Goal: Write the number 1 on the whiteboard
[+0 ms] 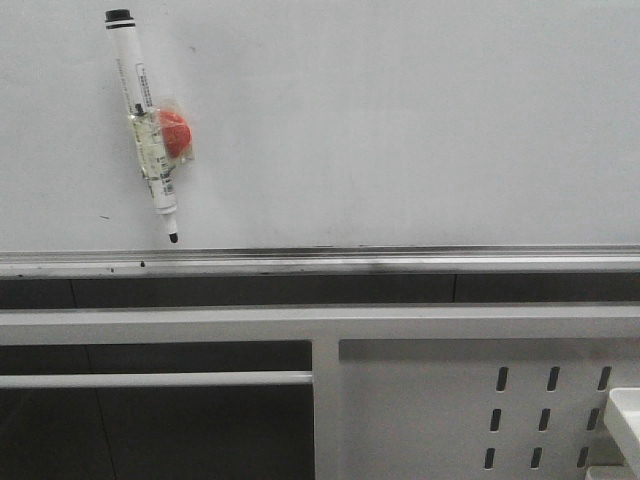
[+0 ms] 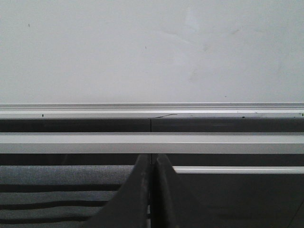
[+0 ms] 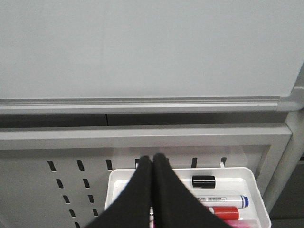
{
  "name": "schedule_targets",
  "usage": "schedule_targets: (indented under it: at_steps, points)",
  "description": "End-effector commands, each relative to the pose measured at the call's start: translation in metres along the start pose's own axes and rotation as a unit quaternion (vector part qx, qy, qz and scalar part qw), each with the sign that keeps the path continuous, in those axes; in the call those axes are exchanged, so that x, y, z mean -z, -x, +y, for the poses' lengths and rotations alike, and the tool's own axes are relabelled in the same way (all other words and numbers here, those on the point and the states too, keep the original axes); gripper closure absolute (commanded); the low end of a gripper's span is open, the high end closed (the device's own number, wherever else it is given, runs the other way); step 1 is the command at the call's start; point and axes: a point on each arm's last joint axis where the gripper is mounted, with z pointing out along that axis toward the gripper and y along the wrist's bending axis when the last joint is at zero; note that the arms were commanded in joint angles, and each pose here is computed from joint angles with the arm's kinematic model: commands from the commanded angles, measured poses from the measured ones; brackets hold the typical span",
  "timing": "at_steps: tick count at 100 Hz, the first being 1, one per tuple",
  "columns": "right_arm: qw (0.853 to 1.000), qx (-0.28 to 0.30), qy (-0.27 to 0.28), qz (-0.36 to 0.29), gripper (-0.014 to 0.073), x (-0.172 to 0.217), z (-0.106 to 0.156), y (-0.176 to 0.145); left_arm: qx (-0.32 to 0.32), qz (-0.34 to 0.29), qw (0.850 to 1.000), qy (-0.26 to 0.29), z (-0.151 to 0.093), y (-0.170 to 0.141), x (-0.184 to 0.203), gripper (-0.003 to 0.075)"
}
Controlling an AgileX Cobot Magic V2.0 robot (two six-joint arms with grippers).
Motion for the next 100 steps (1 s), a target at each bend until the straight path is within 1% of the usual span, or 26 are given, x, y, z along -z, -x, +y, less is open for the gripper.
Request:
schedule_targets:
  at_steps: [1,29,36,44,51,64,71,78,83,94,100]
  points:
    - [1.000,0.004,-0.005,-0.014,0.0664,0.000,-0.001,-0.002,0.009,-0.024,1.000,-0.002,0.000,-0.005,-0.002,0.0740]
    - [1.000,0.004,-0.005,-0.014,0.0664,0.000,-0.001,-0.002,0.003,-0.026,1.000,0.000,0.000,-0.005,-0.002,0.0740]
    - [1.000,0.004,-0.005,-0.014,0.0664,0.000,-0.001,-0.002,0.010,-0.043,0.999,-0.002,0.000,-0.001,-0.002,0.0740]
    - [1.000,0.004,-0.005,-0.014,0.0664,0.000,-0.001,-0.002,0.032,-0.080,0.996,-0.006,0.000,0.005,-0.001,0.0740]
    - [1.000,0.004,-0.005,-0.014,0.0664,0.000,-0.001,-0.002,0.033,-0.106,0.994,-0.005,0.000,0.010,0.000,0.0740]
    - [1.000,0.005,-0.005,-0.020,0.0664,0.000,-0.001,-0.001,0.033,-0.118,0.992,-0.004,0.000,0.012,0.001,0.0740]
    - [0.998,0.000,-0.006,-0.063,0.0664,0.001,-0.001,0.007,0.033,-0.119,0.992,-0.004,0.000,0.012,0.001,0.0740]
    - [0.992,-0.006,-0.008,-0.128,0.0664,0.003,-0.001,0.019,0.033,-0.122,0.992,-0.004,0.000,0.013,0.001,0.0740]
    - [0.984,-0.006,-0.011,-0.179,0.0664,0.006,-0.002,0.028,0.033,-0.121,0.992,-0.004,0.000,0.013,0.001,0.0740]
    - [0.968,-0.007,-0.015,-0.251,0.0664,0.011,-0.003,0.040,0.033,-0.146,0.989,-0.003,0.000,0.017,0.002,0.0740]
    - [0.957,-0.006,-0.017,-0.288,0.0664,0.015,-0.003,0.046,0.052,-0.161,0.986,-0.005,0.001,0.020,0.003,0.0740]
